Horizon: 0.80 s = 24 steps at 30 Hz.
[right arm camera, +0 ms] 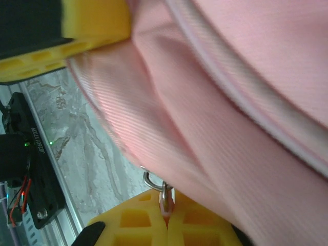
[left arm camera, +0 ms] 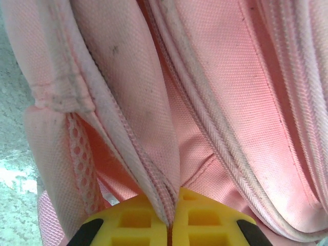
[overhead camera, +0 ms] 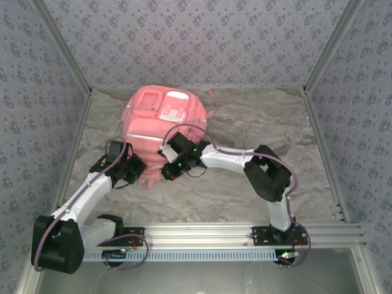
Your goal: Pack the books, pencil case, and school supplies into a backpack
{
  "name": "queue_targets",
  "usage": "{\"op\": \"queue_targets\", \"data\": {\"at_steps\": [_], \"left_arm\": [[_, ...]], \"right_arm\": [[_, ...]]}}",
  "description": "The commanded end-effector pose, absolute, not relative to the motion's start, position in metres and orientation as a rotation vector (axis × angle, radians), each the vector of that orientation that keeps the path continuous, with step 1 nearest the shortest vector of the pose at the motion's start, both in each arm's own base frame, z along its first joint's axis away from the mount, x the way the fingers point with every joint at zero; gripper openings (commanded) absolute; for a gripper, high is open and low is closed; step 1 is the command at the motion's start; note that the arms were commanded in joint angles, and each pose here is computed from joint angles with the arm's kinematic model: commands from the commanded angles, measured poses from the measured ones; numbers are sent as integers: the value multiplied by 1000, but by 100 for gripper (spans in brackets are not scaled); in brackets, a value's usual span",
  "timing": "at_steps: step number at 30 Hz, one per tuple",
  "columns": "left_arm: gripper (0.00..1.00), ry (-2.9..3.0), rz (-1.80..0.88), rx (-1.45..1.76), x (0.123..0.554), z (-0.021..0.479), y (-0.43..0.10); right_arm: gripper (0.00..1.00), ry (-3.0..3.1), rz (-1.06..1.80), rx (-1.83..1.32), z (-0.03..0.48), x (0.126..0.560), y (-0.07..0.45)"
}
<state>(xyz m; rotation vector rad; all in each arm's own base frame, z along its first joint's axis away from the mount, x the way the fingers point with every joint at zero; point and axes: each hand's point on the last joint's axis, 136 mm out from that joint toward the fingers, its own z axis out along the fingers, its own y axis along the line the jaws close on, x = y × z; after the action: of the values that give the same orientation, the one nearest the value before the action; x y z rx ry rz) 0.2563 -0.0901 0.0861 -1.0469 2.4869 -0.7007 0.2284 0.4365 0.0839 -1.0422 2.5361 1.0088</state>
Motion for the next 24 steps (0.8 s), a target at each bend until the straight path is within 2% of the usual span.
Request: {"op": "queue_targets", "data": {"at_steps": [1, 6, 11, 12, 15, 17, 19, 24], "left_arm": [[0, 2451, -574, -1003, 258, 101, -70], [0, 2462, -559, -991, 256, 101, -69], [0, 2479, -523, -983, 253, 103, -62], [4, 2477, -521, -988, 253, 104, -61], [28, 2477, -566, -995, 252, 108, -64], [39, 2481, -605, -1016, 249, 111, -68], [43, 2481, -651, -1044, 246, 114, -72], [47, 2449, -759, -1122, 241, 117, -81]], "right_arm": [[0, 2646, 824, -970, 73, 244, 392], [0, 2621, 834, -996, 81, 247, 393], [0, 2571, 926, -1020, 94, 241, 416], [0, 2562, 959, -1021, 96, 238, 423], [0, 2550, 1029, -1010, 100, 231, 445], [0, 2537, 1060, -995, 102, 229, 458], [0, 2530, 1084, -974, 101, 229, 467], [0, 2534, 1136, -919, 96, 228, 486]]}}
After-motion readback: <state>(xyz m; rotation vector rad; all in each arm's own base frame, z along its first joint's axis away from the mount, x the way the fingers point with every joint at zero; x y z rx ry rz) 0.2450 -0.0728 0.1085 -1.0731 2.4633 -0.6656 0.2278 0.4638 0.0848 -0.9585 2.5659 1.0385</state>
